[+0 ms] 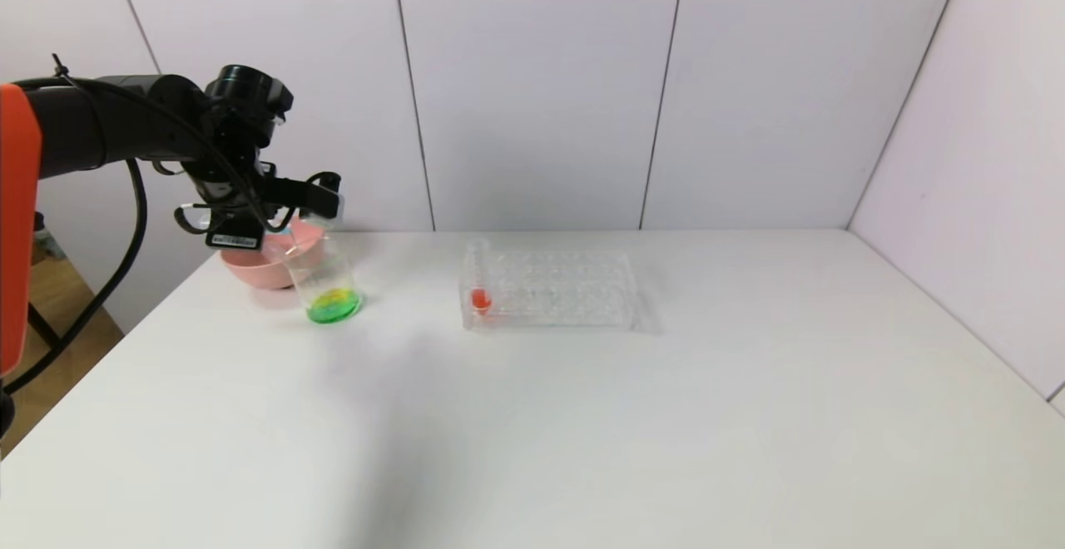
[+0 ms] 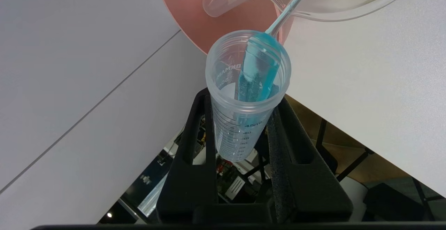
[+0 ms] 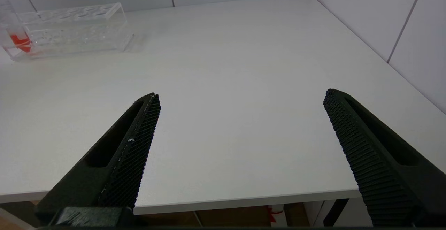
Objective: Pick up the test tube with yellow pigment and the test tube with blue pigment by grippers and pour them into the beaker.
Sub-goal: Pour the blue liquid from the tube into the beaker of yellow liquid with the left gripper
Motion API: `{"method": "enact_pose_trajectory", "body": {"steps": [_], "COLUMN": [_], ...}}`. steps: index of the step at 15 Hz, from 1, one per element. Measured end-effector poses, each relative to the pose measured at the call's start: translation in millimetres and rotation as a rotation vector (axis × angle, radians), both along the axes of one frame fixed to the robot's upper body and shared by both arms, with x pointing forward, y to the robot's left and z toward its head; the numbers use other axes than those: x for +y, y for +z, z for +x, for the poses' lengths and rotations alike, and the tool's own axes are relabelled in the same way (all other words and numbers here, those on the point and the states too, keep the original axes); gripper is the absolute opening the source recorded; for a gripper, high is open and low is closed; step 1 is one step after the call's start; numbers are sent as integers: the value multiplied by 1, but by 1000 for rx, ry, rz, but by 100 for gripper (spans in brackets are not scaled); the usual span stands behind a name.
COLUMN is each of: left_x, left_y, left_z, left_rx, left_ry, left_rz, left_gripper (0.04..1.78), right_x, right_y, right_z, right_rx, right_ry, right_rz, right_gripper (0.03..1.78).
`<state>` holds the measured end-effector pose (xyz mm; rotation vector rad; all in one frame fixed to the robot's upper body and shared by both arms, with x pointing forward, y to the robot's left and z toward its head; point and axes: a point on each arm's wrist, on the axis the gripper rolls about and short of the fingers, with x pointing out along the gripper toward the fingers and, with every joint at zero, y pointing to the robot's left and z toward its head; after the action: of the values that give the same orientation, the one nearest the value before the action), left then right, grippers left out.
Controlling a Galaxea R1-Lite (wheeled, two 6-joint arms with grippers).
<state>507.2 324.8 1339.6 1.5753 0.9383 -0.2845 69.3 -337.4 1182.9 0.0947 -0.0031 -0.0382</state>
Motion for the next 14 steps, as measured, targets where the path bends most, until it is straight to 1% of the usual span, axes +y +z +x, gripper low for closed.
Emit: {"method": "enact_pose_trajectory", "body": {"steps": [14], "left_x": [-3], "left_y": [-3], "left_z": [2], "left_rx": [3], "left_ry": [17], "left_rz": [27], "left_gripper": [44], "right_x": [0], "right_y": [0], "right_z": [0], "right_rx": [0], "right_ry": [0], "right_rz": [0], "right_gripper": [171]}}
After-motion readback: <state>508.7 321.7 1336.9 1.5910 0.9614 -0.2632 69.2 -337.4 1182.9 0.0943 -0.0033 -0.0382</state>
